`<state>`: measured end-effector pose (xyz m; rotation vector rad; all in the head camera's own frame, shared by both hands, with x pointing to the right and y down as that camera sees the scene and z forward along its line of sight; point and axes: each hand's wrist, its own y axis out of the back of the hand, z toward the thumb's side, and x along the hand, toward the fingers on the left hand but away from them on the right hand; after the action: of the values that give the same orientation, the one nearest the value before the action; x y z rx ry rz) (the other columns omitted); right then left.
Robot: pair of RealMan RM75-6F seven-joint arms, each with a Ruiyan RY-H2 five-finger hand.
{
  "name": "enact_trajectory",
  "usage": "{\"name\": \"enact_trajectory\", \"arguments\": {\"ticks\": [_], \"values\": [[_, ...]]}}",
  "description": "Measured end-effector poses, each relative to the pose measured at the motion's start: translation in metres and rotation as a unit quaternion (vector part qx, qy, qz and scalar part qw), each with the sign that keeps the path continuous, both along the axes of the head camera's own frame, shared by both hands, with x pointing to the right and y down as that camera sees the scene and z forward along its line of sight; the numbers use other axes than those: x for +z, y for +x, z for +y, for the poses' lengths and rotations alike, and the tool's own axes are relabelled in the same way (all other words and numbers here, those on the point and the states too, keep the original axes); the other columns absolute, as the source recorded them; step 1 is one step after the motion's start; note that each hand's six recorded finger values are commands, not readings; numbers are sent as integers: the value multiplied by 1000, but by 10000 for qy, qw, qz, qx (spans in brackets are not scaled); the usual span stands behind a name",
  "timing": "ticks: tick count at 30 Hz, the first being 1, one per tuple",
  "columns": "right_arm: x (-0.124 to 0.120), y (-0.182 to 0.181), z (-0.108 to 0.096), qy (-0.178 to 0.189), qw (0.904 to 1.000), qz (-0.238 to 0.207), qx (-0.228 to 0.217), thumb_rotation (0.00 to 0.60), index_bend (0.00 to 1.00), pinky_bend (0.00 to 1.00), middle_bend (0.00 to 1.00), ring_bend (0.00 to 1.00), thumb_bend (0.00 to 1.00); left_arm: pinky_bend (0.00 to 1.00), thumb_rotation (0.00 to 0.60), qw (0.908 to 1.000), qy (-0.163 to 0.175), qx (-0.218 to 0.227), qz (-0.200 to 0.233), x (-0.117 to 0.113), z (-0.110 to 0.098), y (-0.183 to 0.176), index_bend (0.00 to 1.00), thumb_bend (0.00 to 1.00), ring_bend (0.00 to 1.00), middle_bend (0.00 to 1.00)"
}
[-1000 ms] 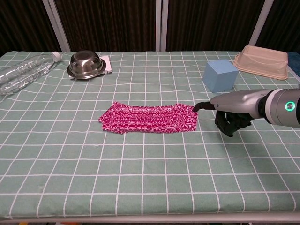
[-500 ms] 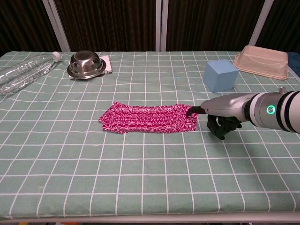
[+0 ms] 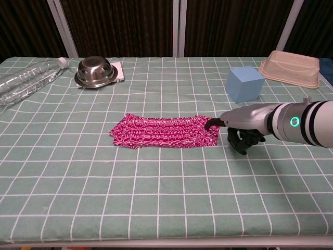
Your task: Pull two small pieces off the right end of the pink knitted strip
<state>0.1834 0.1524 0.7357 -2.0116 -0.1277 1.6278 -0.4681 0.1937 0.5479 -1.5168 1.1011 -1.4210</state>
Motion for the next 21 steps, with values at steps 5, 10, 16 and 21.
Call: {"name": "enact_trajectory", "arguments": {"ticks": [5,10,16,21], "values": [[1,1,1,-33,10000,47,-1,600,0,762,880,871,1000,137,600,10000,1,-7,-2,0,0,0,96,190,0,82],[1,6,1,-38,9999,142,-6,600,0,762,880,871,1000,137,600,10000,-13,10,-3,0,1,0,96,190,0,82],[-2,18,1,-29,9997,243,49,600,0,762,880,870,1000,137,600,10000,-22,23,-9,1,2,1,96,191,0,82],[0,36,3,-102,9989,423,175,600,0,762,880,871,1000,137,600,10000,-63,14,-32,2,5,0,96,190,0,82]]}}
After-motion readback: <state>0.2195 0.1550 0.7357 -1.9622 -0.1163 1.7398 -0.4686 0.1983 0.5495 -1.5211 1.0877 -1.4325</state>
